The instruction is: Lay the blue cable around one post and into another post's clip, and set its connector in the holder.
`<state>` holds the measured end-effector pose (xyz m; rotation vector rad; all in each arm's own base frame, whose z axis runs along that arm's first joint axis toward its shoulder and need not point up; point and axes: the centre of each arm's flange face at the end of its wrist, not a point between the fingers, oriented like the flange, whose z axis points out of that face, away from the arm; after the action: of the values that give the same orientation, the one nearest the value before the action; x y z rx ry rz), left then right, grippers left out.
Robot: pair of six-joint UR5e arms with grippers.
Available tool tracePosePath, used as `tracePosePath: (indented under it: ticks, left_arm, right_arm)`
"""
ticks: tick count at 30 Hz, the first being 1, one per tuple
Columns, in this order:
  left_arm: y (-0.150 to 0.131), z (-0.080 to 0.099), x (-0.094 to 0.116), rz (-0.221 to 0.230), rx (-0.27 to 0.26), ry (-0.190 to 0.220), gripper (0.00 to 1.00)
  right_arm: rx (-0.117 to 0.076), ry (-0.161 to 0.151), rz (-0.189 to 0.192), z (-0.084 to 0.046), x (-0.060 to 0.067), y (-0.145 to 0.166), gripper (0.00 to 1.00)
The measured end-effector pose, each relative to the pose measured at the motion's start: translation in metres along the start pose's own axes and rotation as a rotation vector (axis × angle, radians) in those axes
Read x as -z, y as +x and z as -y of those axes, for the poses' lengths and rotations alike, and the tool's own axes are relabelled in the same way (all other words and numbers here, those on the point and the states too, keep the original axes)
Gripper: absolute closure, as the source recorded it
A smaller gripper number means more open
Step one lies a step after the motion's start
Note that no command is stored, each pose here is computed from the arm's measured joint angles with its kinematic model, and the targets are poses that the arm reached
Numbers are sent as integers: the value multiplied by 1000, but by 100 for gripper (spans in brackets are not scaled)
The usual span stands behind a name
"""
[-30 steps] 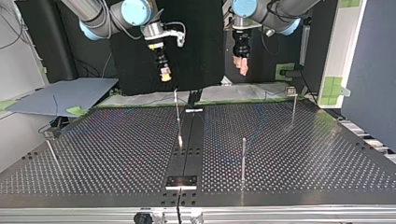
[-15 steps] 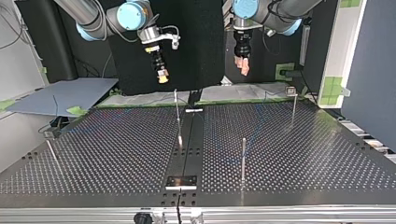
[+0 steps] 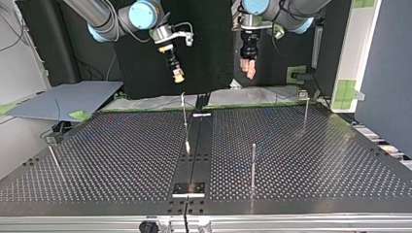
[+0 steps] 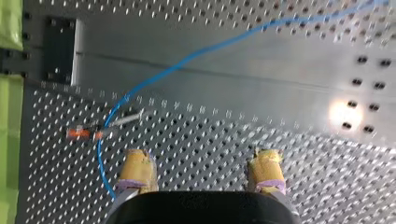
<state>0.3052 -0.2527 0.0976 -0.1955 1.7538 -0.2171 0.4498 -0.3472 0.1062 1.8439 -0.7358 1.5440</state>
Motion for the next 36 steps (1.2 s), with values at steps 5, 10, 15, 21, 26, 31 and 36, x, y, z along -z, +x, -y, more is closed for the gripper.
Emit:
tracePosePath:
  ticks: [5,10,15,21,26,31,36]
  left_arm:
    - [4,-5,7,13,-7,-1,1]
    - [2,-8,7,54,-21,-22,1]
    - [-2,-9,5,103,-8,-53,1]
    - [-4,-11,5,131,9,-84,1]
    - [-4,-11,5,131,14,-89,1]
    - [-3,-12,6,125,27,-92,1]
    - [-2,-13,7,119,27,-97,1]
  right_arm:
    - [4,13,-23,19,2,2,1]
    - [2,27,-19,30,6,1,1]
    - [3,42,6,38,10,-2,1]
    - [6,56,7,47,12,-5,1]
    - [4,70,-17,51,11,-3,1]
    - [-12,80,-37,53,9,-1,1]
    - [-15,85,-30,54,10,-2,1]
